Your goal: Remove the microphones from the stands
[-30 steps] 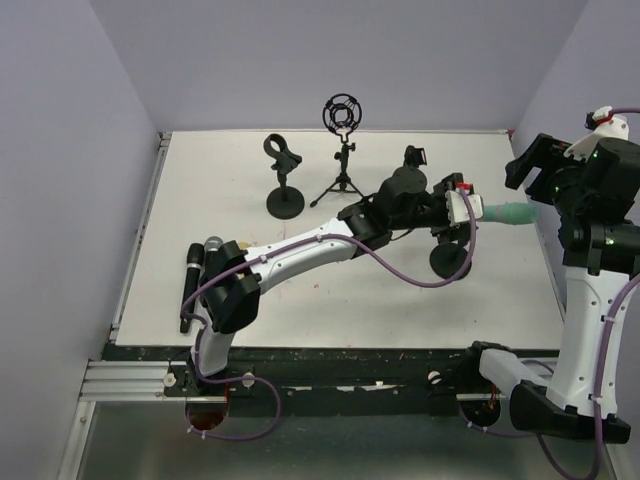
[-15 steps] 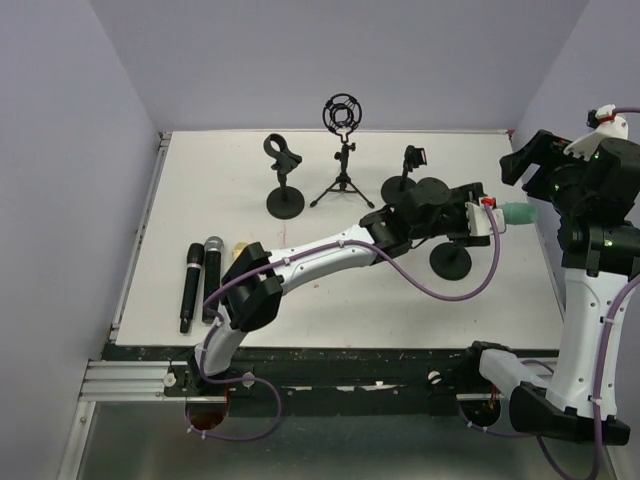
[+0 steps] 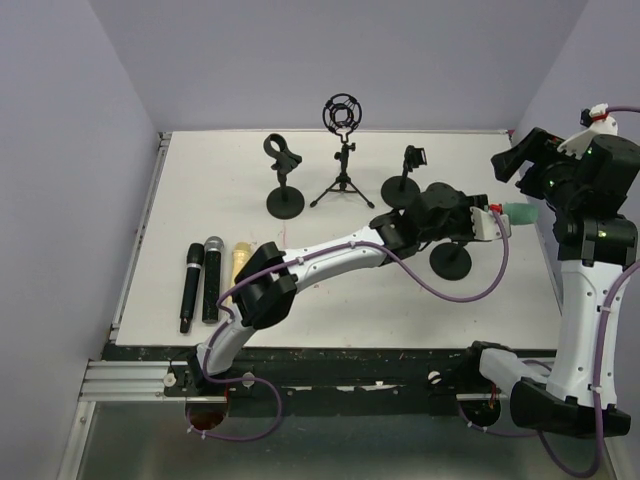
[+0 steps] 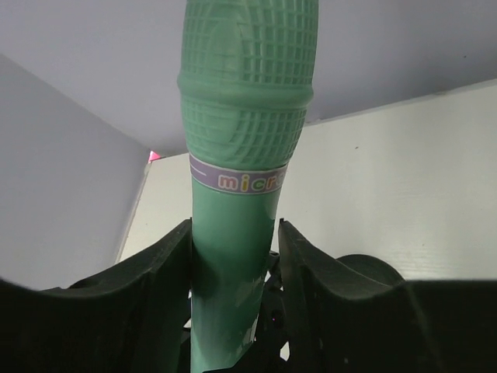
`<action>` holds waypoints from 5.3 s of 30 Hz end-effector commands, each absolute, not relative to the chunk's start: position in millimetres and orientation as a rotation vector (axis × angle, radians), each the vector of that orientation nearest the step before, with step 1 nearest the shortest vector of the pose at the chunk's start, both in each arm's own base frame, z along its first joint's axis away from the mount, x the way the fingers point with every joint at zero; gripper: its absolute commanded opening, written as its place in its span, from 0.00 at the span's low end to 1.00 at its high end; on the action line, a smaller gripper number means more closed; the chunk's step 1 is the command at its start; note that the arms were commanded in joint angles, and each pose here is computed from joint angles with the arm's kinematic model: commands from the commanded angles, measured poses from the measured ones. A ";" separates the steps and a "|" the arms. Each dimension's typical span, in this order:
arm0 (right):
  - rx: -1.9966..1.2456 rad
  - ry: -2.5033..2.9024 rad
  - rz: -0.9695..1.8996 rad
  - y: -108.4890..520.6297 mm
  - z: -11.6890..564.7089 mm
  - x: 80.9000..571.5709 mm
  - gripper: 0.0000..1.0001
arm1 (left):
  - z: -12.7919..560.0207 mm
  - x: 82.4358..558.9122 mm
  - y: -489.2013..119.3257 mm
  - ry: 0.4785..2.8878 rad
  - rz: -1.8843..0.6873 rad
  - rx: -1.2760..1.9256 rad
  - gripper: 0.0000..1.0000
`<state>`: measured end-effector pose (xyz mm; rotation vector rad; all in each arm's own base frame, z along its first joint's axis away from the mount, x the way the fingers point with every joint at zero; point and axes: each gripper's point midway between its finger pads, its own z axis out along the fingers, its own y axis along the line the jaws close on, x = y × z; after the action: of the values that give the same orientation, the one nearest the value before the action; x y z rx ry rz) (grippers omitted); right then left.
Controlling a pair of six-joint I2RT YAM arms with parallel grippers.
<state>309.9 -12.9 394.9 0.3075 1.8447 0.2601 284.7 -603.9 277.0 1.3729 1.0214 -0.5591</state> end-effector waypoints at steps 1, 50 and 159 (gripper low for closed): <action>0.299 1.824 0.296 -8.5 397.3 309.4 0.88 | 289.4 285.5 -611.6 0.986 -0.503 1.342 0.50; -0.030 1.628 0.358 2.3 405.1 404.1 0.84 | 293.7 286.4 -176.8 1.864 -0.269 0.904 0.00; -0.818 2.145 0.128 -3.9 177.6 312.3 0.84 | 349.9 233.3 -294.5 1.401 -0.883 1.331 0.64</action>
<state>286.9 -2.4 171.5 -0.8730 2.2673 0.1856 241.4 -281.9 329.3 1.3221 1.4881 -0.8404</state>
